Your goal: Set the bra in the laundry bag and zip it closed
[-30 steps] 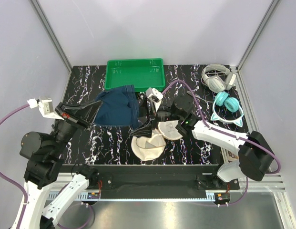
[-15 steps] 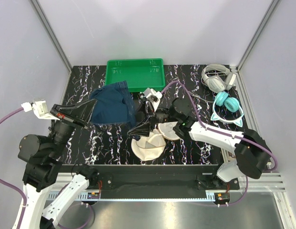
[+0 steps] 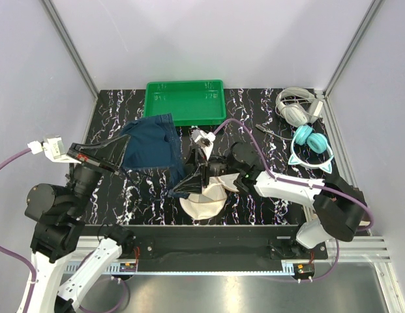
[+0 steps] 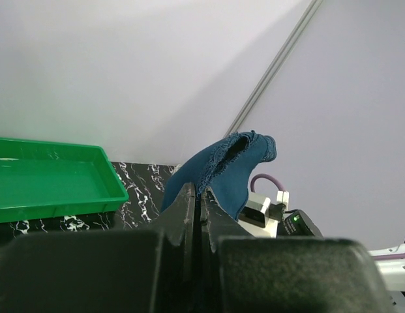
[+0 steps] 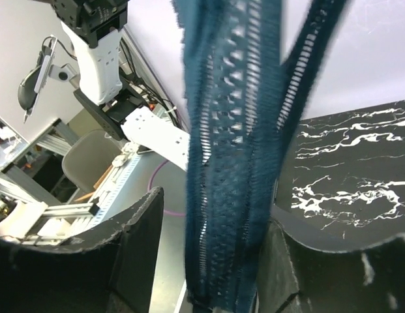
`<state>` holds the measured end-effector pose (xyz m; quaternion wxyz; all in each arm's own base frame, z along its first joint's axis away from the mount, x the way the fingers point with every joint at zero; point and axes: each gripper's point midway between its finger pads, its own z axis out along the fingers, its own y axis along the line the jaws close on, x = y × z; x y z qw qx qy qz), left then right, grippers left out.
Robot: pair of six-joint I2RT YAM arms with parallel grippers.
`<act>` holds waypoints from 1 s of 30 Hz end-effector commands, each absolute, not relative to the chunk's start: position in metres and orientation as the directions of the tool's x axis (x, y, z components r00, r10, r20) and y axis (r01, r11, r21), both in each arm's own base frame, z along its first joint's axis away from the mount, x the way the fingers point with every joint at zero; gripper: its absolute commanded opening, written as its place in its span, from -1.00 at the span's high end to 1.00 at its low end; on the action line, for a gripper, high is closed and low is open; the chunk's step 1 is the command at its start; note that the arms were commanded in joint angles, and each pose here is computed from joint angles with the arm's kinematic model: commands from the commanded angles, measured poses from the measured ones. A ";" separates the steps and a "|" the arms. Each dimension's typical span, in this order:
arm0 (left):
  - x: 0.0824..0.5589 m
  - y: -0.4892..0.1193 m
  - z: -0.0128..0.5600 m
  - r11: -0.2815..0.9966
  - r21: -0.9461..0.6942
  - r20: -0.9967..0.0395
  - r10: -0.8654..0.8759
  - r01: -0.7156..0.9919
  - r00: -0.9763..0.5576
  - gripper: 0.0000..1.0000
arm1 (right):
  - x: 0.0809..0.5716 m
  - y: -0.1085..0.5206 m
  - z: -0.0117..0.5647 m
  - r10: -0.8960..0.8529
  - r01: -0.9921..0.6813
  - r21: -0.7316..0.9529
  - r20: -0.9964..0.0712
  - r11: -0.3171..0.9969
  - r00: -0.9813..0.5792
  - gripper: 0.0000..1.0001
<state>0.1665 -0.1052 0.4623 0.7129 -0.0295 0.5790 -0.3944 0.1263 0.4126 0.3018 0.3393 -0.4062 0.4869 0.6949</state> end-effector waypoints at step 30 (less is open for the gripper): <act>0.241 -0.059 0.211 0.830 -0.549 -0.811 -0.558 -0.105 -0.174 1.00 | 0.182 0.460 0.193 -0.274 -0.493 0.826 -0.424 0.273 -0.863 0.98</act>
